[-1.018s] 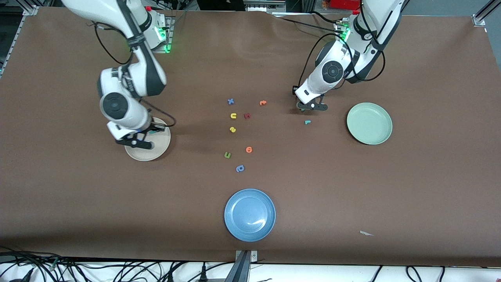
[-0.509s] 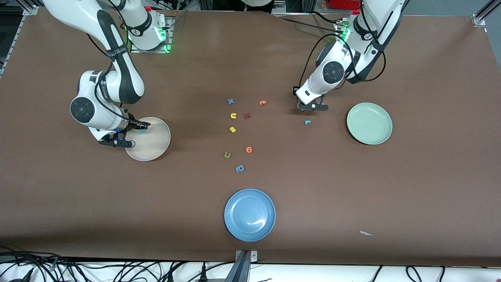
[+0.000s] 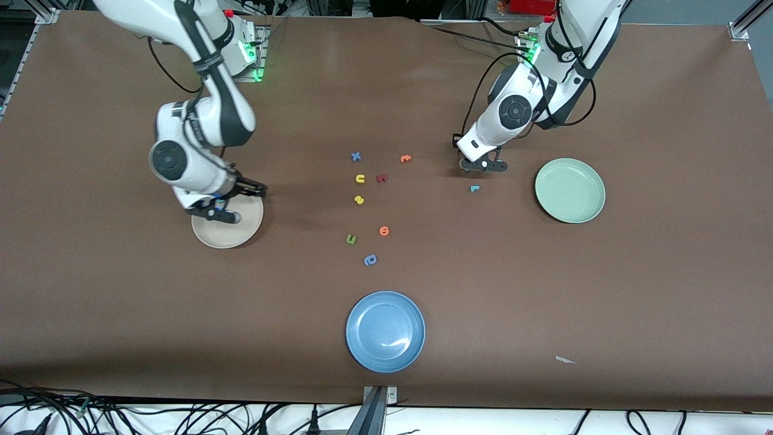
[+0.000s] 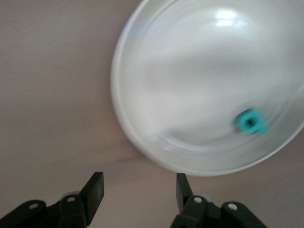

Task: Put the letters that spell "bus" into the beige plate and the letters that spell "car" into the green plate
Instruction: 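Carry the yellow a to the green plate with the left gripper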

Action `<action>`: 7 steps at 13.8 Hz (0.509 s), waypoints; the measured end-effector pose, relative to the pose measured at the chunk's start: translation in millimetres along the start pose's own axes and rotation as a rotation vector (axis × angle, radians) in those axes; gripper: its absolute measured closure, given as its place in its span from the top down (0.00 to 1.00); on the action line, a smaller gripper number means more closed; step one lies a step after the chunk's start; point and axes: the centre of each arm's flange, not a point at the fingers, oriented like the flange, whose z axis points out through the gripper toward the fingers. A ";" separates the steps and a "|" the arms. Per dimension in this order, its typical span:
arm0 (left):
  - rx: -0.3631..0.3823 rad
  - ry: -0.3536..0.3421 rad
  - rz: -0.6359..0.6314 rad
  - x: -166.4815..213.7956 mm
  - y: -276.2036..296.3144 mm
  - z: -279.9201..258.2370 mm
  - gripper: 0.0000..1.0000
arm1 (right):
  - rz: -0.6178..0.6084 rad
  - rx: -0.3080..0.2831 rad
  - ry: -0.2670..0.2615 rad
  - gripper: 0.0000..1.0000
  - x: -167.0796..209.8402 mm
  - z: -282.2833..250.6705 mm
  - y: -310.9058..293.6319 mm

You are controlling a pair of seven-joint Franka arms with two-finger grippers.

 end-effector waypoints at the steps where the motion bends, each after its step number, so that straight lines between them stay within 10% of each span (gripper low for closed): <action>1: 0.000 0.001 0.000 0.1 -0.1 -0.1 0.51 | 0.020 0.006 0.004 0.62 -13.7 -1.1 -23.9; 7: -0.001 0.002 -0.003 0.5 -0.4 -0.2 0.31 | 0.190 0.060 0.073 0.60 -53.9 -5.3 -165.0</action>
